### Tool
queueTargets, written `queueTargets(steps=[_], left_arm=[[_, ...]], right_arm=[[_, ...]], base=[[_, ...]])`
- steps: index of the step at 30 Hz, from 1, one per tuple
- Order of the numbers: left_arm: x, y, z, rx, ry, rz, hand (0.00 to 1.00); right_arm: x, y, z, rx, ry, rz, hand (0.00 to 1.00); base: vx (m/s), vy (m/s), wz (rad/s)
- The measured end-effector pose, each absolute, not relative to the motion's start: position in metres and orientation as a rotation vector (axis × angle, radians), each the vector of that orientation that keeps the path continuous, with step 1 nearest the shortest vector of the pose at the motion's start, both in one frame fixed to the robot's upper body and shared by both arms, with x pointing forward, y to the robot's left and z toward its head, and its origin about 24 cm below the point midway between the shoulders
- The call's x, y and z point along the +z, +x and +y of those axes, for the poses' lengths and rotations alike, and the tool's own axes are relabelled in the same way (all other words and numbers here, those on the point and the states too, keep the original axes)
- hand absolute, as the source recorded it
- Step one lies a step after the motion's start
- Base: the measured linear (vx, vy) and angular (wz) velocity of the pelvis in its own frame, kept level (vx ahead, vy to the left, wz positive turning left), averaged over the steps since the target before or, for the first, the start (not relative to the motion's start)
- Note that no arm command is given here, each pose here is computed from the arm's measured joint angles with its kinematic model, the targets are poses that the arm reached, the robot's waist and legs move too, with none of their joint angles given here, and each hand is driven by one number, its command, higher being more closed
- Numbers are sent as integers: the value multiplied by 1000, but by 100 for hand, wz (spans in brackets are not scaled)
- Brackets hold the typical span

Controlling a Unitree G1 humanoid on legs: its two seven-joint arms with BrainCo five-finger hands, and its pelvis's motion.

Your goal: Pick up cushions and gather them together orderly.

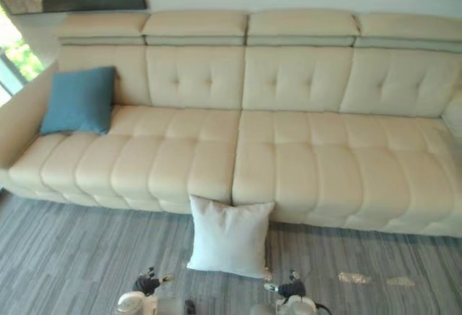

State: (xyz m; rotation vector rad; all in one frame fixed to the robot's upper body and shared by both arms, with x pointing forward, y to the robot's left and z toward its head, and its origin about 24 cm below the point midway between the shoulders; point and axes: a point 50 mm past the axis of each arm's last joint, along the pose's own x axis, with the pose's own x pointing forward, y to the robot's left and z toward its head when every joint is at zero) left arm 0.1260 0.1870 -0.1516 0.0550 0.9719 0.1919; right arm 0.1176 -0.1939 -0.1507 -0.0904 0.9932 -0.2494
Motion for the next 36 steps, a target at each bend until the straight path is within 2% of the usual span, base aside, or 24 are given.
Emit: queueTargets(steps=[10,13,24,30,32,33,36], left_arm=[[-151,129,187,190,56,966,0],[-147,136,186,222,39,935,0],[-94,225,192,419,-164,596,0],[-39,287,201,401,-176,369,0],[-3,317,208,405,-183,246,0],[5,322,210,406,-188,223,0],[64,357,221,395,-184,47,0]], right_arm=[[-151,116,-191,-250,-87,999,0],[-147,126,-195,-282,-94,965,0],[-77,227,-223,-466,-17,532,0],[-20,288,-226,-468,43,309,0],[22,323,-228,-460,92,172,0],[32,330,-228,-460,109,141,0],[105,368,-231,-435,166,-64,0]], base=[[97,50,-19],[-33,-53,-2],[-179,-47,9],[-223,-55,7],[-185,-63,1],[-155,-60,1],[-133,-69,1]])
